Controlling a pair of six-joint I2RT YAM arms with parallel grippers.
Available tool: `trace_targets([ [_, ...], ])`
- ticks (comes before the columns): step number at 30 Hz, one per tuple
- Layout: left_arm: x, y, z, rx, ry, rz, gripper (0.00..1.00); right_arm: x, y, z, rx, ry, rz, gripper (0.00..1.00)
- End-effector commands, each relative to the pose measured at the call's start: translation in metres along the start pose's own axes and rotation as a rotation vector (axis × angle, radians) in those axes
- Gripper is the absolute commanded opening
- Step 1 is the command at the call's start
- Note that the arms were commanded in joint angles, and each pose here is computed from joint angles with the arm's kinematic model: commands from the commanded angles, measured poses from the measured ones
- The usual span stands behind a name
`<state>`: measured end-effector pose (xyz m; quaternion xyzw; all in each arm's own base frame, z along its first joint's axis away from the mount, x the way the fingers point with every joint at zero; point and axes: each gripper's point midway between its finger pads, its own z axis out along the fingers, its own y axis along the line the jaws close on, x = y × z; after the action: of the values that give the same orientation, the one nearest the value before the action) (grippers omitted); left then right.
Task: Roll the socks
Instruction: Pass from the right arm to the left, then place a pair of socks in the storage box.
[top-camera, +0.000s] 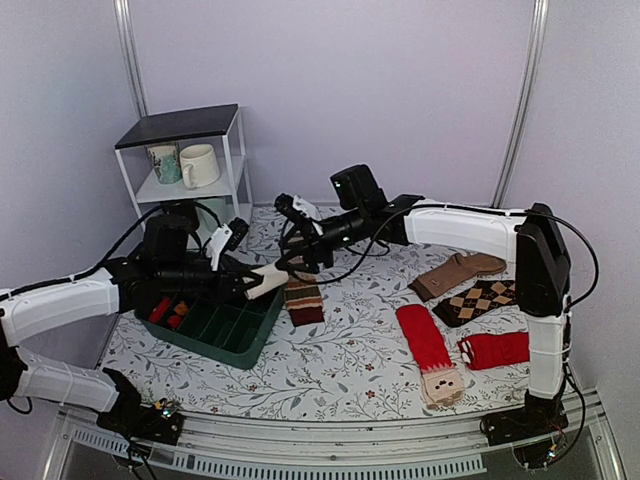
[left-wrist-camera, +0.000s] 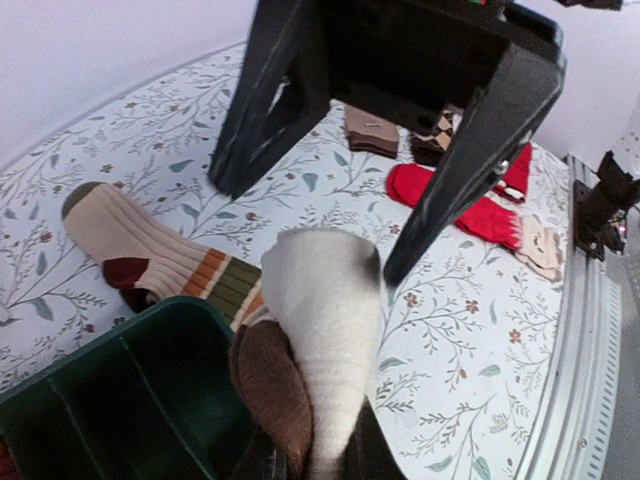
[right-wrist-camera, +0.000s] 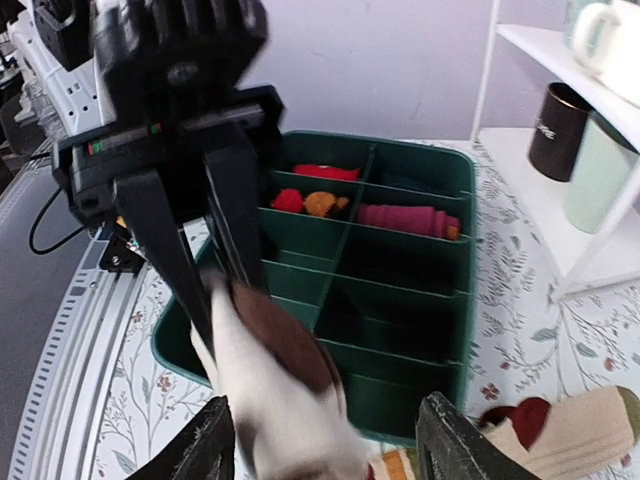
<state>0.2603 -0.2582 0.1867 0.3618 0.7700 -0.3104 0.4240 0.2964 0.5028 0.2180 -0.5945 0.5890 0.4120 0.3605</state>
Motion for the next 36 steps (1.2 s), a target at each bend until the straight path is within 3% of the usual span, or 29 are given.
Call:
trace_targets([
  [1,-0.005,0.03,-0.019,-0.187,-0.026,-0.029,0.0,-0.057,-0.015,-0.063,0.093,-0.213,0.019,0.63],
  [6,0.019,0.069,-0.045,-0.467,-0.039,-0.143,0.0,-0.05,-0.02,-0.091,0.13,-0.269,0.1,0.63],
  [11,0.044,0.089,-0.056,-0.595,-0.063,-0.248,0.0,-0.027,-0.009,-0.084,0.075,-0.242,0.149,0.62],
  [24,0.057,0.135,-0.051,-0.723,-0.017,-0.333,0.0,-0.008,0.004,-0.089,0.068,-0.231,0.199,0.6],
  [30,0.049,0.14,-0.044,-0.714,-0.064,-0.31,0.0,-0.006,0.005,-0.09,0.067,-0.229,0.202,0.6],
  [36,0.055,0.152,-0.035,-0.759,-0.011,-0.311,0.0,-0.004,0.007,-0.09,0.057,-0.226,0.205,0.59],
])
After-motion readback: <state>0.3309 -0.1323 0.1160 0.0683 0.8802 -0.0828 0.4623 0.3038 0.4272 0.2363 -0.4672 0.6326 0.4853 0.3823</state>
